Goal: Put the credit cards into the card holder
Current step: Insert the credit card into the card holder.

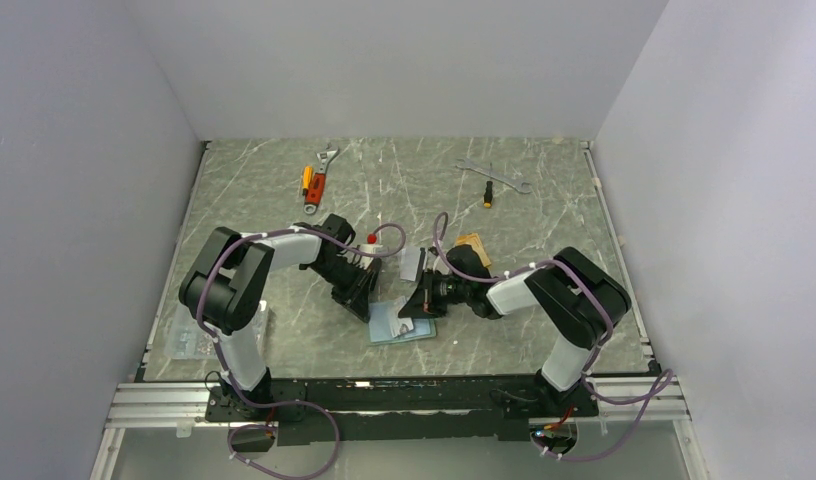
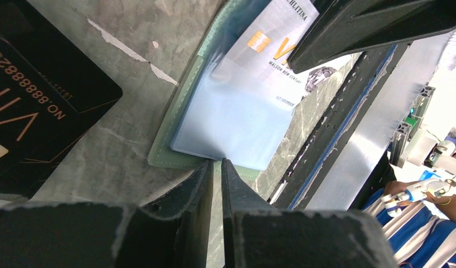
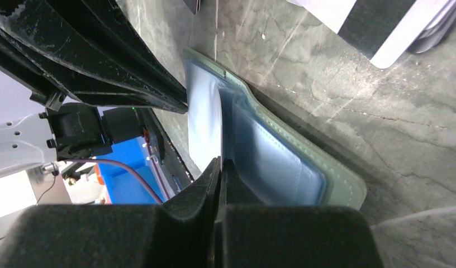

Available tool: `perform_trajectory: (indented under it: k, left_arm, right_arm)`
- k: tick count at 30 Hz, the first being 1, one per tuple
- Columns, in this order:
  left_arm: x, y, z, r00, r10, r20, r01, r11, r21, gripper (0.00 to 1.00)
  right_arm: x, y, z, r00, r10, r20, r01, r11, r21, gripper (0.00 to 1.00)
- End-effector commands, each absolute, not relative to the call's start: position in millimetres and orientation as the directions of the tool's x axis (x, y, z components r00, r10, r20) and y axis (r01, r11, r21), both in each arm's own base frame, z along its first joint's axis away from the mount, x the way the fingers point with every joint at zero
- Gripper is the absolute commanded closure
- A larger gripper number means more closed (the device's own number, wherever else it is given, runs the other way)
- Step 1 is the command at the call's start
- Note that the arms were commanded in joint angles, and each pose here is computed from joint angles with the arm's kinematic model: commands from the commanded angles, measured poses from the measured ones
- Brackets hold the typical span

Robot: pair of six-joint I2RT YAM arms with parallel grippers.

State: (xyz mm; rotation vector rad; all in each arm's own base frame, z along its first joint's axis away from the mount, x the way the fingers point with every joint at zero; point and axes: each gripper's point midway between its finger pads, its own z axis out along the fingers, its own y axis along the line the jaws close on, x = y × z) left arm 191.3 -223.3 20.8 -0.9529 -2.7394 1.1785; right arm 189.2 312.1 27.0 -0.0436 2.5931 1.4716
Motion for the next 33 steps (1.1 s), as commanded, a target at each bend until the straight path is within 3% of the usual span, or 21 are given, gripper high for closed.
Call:
perform_trajectory:
  k: [1,10,16,21,27,33]
  left_arm:
    - [183,-232,29,-0.789,0.559,-0.254,0.552,0.463,-0.693,0.84]
    - [179,-234,35,-0.779,0.567,-0.267,0.563,0.446,-0.695,0.84]
    - [179,-234,34,-0.779,0.568,-0.265,0.563,0.449,-0.694,0.85]
    - [180,-234,35,-0.781,0.564,-0.266,0.562,0.452,-0.693,0.85]
    - [182,-234,35,-0.788,0.555,-0.267,0.554,0.449,-0.701,0.86]
    - [183,-234,33,-0.788,0.555,-0.267,0.556,0.454,-0.696,0.86]
  right_arm:
    - [199,312,17,-0.976,0.125,-0.178,-0.081,0.551,0.831,1.00]
    - [194,304,2,-0.970,0.152,-0.188,-0.058,0.609,0.791,1.00]
    - [187,289,-11,-0.963,0.129,-0.238,-0.073,0.723,0.687,0.72]
    - [187,278,-4,-0.941,0.096,-0.325,-0.117,0.808,0.577,0.54]
    - [178,282,-6,-0.927,-0.009,-0.376,-0.182,0.886,0.427,0.42]
    - [169,280,-4,-0.915,-0.068,-0.399,-0.213,0.919,0.332,0.38]
